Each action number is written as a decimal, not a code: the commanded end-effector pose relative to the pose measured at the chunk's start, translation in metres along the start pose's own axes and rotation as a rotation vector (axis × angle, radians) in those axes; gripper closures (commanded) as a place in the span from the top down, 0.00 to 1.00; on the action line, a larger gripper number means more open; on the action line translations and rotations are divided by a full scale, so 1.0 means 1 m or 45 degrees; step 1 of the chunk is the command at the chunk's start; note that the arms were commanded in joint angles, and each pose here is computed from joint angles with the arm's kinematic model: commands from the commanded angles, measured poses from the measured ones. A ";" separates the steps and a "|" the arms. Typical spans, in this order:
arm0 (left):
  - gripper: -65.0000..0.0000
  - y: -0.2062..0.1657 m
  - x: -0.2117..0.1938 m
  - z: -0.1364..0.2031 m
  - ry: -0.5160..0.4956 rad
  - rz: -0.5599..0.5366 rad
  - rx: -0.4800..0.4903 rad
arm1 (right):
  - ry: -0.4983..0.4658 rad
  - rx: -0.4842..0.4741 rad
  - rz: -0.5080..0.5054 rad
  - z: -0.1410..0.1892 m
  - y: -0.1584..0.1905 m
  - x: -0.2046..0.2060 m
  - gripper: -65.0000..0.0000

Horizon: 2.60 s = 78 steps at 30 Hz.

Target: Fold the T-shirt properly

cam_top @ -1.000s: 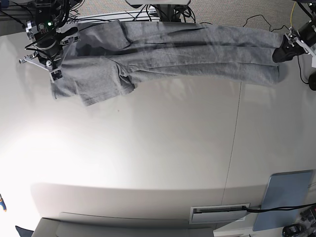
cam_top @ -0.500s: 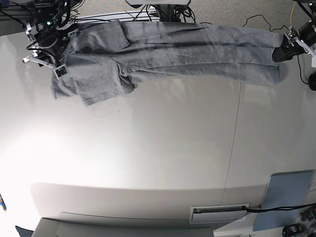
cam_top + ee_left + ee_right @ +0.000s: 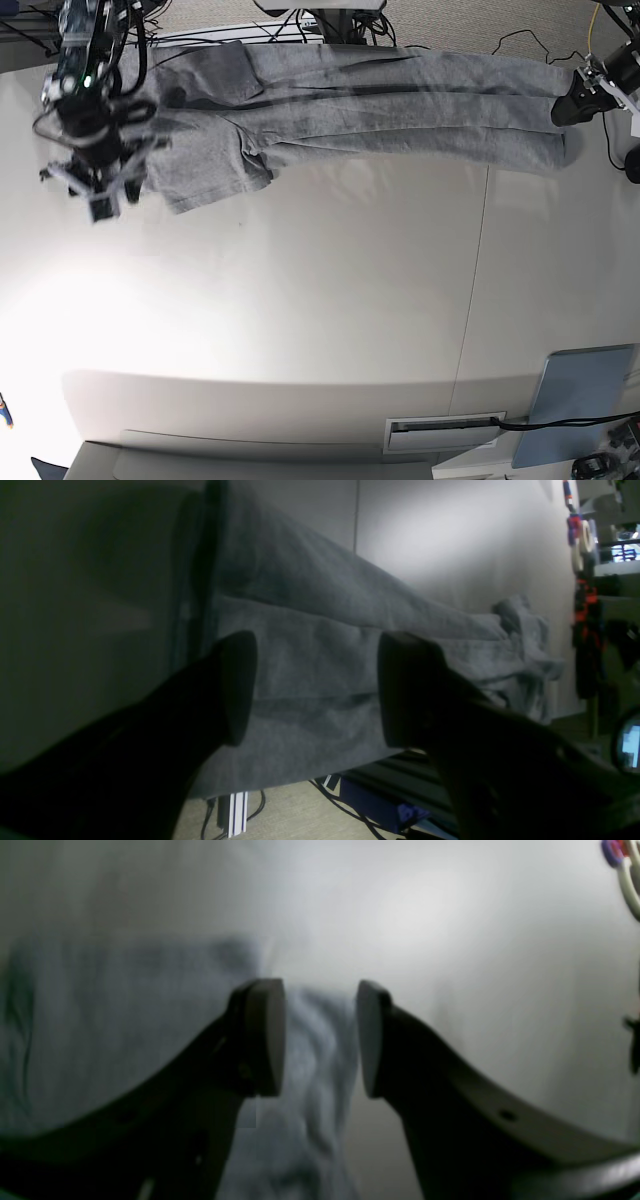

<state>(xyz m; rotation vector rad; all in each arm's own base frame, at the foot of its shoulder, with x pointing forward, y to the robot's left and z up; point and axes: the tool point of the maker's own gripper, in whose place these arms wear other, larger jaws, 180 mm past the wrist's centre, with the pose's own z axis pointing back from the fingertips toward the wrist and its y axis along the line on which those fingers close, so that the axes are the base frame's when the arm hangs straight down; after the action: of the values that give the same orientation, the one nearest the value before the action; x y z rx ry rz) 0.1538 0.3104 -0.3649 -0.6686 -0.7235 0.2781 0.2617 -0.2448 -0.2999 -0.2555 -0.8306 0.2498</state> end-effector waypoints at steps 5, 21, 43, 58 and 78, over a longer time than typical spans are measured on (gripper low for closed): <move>0.60 -0.007 0.016 0.005 -0.034 -0.059 -0.018 | 0.040 0.012 -0.123 -0.033 -0.008 0.002 0.37; 0.60 -0.005 0.015 0.004 -0.021 -0.068 -0.003 | 0.210 0.396 -0.315 -0.097 0.027 -0.019 0.37; 0.60 -0.005 0.016 0.005 -0.026 -0.068 -0.003 | 0.148 0.430 -0.068 -0.098 0.054 -0.004 0.00; 0.60 -0.001 0.013 0.004 -0.009 -0.078 0.023 | -0.014 0.385 0.151 -0.019 0.066 0.029 0.00; 0.60 -0.001 0.013 0.005 -0.009 -0.079 0.023 | 0.225 0.800 0.233 0.099 0.146 -0.069 0.00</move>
<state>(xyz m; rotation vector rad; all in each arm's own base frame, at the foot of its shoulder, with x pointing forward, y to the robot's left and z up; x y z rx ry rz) 0.1533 0.3111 -0.3676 -0.6367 -0.7063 0.2542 0.1237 -0.1197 -0.3361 0.2255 -0.4957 0.6221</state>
